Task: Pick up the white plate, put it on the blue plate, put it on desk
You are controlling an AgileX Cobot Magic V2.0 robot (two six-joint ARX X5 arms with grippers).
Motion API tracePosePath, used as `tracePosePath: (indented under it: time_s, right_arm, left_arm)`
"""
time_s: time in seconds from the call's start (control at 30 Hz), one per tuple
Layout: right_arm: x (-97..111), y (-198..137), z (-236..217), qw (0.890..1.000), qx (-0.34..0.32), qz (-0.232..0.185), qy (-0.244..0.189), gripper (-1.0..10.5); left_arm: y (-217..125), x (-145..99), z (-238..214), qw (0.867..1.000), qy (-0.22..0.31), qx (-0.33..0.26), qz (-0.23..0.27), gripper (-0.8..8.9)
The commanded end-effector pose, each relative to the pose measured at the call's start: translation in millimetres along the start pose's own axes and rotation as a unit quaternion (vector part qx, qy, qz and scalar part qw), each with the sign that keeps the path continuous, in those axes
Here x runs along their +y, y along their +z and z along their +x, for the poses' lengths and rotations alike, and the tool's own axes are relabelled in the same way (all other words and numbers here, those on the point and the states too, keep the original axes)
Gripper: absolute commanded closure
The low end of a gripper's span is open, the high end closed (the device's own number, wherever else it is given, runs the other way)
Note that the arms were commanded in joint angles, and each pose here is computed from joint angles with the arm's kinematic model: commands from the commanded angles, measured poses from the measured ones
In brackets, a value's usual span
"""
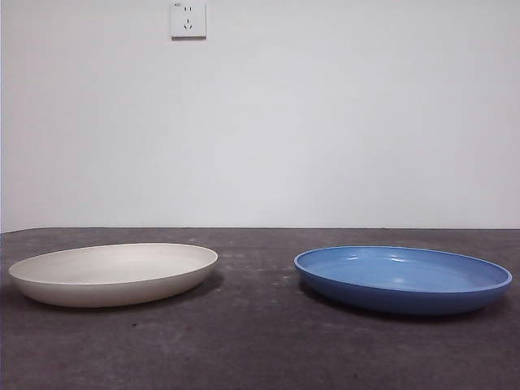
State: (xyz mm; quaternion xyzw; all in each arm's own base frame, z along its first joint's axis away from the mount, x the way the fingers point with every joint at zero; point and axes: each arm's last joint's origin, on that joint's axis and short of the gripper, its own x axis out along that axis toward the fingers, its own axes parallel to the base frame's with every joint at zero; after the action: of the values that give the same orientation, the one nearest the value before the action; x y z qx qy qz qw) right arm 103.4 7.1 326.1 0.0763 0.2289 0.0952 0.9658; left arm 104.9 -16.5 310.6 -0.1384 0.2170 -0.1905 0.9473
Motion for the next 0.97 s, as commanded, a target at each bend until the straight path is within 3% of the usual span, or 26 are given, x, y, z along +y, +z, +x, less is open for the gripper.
tracePosePath:
  time_s: [0.03,0.4,0.67,0.87,0.97]
  right_arm:
    - [3,14,0,0.999,0.032,-0.029,0.018,9.3]
    - [6,29,2,0.983,0.169,-0.056,0.045,9.3]
    - [9,26,2,0.979,0.188,-0.058,0.053,9.2]
    - [9,26,2,0.979,0.189,-0.048,0.052,5.9]
    - [9,26,2,0.98,0.189,-0.045,0.051,5.3]
  left_arm:
    - [14,-4,3,0.998,-0.032,0.027,0.041,7.97]
    - [27,-10,13,0.983,-0.087,0.151,0.063,7.97]
    - [24,-11,13,0.98,-0.089,0.171,0.057,7.7]
    - [24,-11,13,0.98,-0.088,0.171,0.054,4.5]
    - [24,-11,13,0.98,-0.089,0.171,0.054,3.66]
